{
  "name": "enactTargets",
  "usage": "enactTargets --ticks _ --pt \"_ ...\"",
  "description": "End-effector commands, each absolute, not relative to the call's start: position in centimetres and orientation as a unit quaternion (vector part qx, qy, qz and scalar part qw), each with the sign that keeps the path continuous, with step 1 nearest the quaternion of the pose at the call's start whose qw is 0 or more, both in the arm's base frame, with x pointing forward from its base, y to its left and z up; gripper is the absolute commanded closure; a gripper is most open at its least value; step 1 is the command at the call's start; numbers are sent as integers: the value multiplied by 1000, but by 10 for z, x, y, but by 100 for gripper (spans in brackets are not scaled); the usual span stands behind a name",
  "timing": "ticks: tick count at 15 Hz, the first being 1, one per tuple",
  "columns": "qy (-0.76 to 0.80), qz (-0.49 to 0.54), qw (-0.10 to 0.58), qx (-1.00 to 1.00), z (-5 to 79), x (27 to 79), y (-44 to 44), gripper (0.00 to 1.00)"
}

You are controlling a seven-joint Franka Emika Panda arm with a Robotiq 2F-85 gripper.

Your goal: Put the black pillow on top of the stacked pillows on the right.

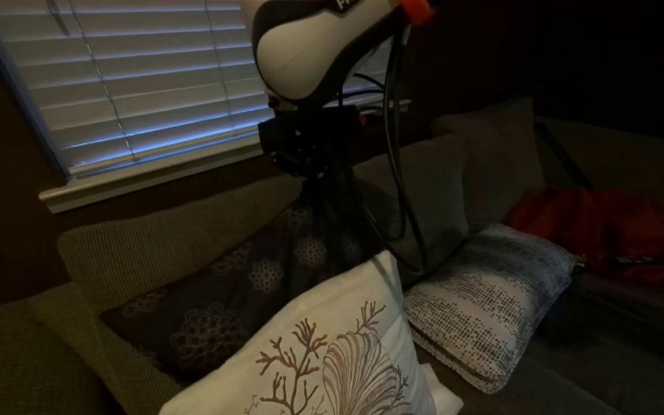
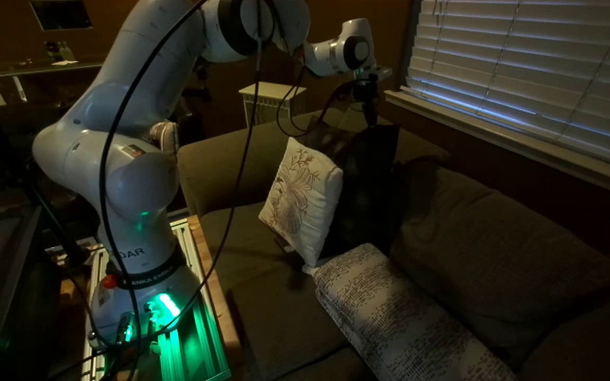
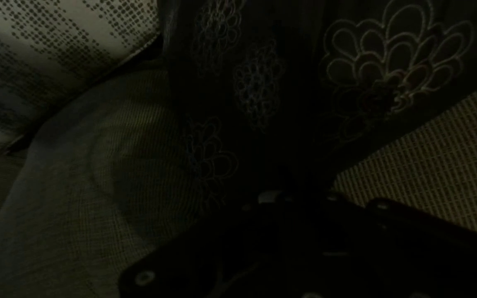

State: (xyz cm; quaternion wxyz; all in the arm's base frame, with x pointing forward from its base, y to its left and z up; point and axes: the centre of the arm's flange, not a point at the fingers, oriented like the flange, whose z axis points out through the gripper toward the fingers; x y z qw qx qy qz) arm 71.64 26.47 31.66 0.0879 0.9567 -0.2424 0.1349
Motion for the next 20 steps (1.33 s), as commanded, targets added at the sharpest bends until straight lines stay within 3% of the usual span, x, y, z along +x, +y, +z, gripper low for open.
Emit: enactTargets --ticks 1,12,20 --pt "-277 174 113 938 364 669 254 99" --pt "-305 287 196 887 410 633 237 99" --pt "-327 296 224 869 439 593 205 99"
